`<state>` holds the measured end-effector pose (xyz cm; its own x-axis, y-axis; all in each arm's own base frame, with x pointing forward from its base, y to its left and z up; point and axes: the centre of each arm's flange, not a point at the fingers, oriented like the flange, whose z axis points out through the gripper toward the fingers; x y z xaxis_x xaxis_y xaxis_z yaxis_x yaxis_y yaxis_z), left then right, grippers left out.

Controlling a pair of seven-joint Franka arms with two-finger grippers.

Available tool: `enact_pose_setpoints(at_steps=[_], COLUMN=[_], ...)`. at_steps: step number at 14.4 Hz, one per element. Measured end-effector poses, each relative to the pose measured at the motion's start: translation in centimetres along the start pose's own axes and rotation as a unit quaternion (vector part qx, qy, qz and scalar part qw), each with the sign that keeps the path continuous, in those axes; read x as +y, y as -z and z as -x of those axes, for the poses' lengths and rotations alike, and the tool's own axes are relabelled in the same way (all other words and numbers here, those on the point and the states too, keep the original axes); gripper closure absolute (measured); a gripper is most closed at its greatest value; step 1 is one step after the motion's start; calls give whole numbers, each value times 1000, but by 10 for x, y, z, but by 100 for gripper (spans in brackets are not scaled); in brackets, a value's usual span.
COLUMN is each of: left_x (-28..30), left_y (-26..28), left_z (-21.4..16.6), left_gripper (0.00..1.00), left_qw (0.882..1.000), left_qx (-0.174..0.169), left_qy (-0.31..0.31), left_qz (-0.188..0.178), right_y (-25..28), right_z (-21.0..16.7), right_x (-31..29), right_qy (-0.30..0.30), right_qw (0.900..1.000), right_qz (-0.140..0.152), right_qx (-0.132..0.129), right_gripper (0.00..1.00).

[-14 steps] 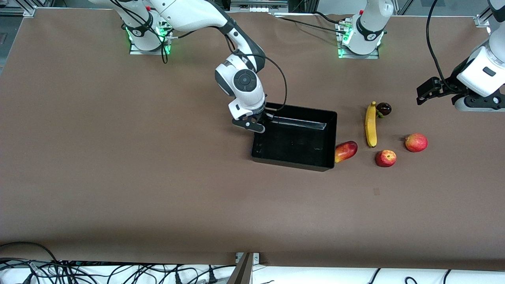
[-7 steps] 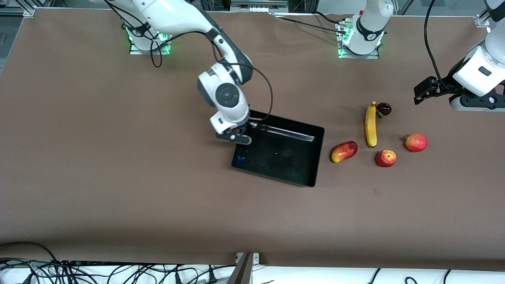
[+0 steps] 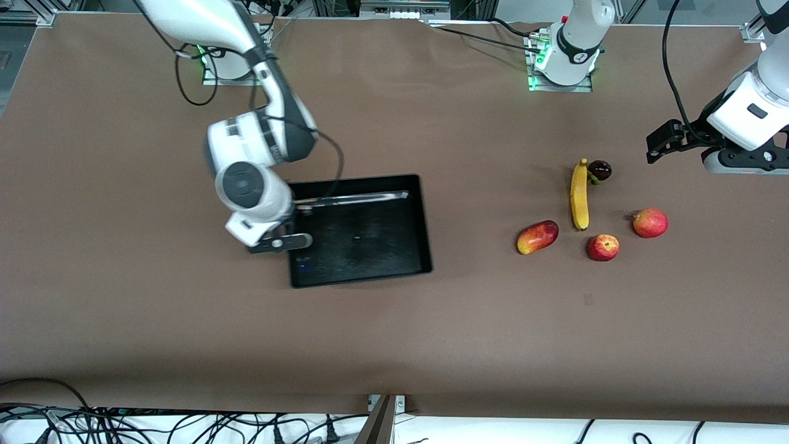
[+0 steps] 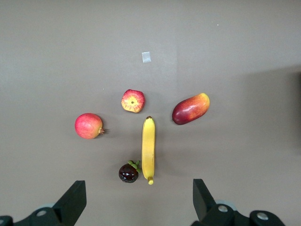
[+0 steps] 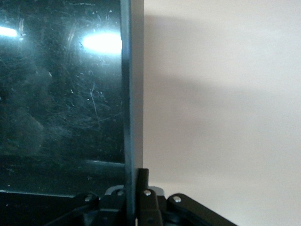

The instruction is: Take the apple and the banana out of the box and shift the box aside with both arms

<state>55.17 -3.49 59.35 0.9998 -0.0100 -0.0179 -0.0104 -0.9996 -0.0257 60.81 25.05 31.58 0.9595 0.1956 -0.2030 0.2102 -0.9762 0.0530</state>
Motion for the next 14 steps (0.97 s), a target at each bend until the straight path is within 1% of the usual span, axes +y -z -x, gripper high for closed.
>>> enact_pose_setpoints(at_steps=[2,3,5,7,9,11,14], left_x=[0,0,0,1,1,1,1], left_y=[0,0,0,0,0,0,0], left_z=[0,0,0,0,0,0,0], left_gripper=[0,0,0,0,0,0,0], left_qw=[1000,1000,1000,1000,1000,1000,1000], left_qx=[0,0,0,0,0,0,0], left_qy=[0,0,0,0,0,0,0], left_qz=[0,0,0,0,0,0,0], right_y=[-10,-18,-31,-49,-74,-97,-107], right_z=[5,8,17,30,52,76,91], right_x=[66,94,131,157,179,202,223], right_qy=[26,25,0,-29,-44,-39,-36], right_qw=[1000,999,999,999,998,998,998], right_qz=[2,-4,-28,-42,-43,-41,-40], right_qx=[-16,-24,-29,-17,-1,10,15], right_gripper=[96,96,96,96,96,96,96])
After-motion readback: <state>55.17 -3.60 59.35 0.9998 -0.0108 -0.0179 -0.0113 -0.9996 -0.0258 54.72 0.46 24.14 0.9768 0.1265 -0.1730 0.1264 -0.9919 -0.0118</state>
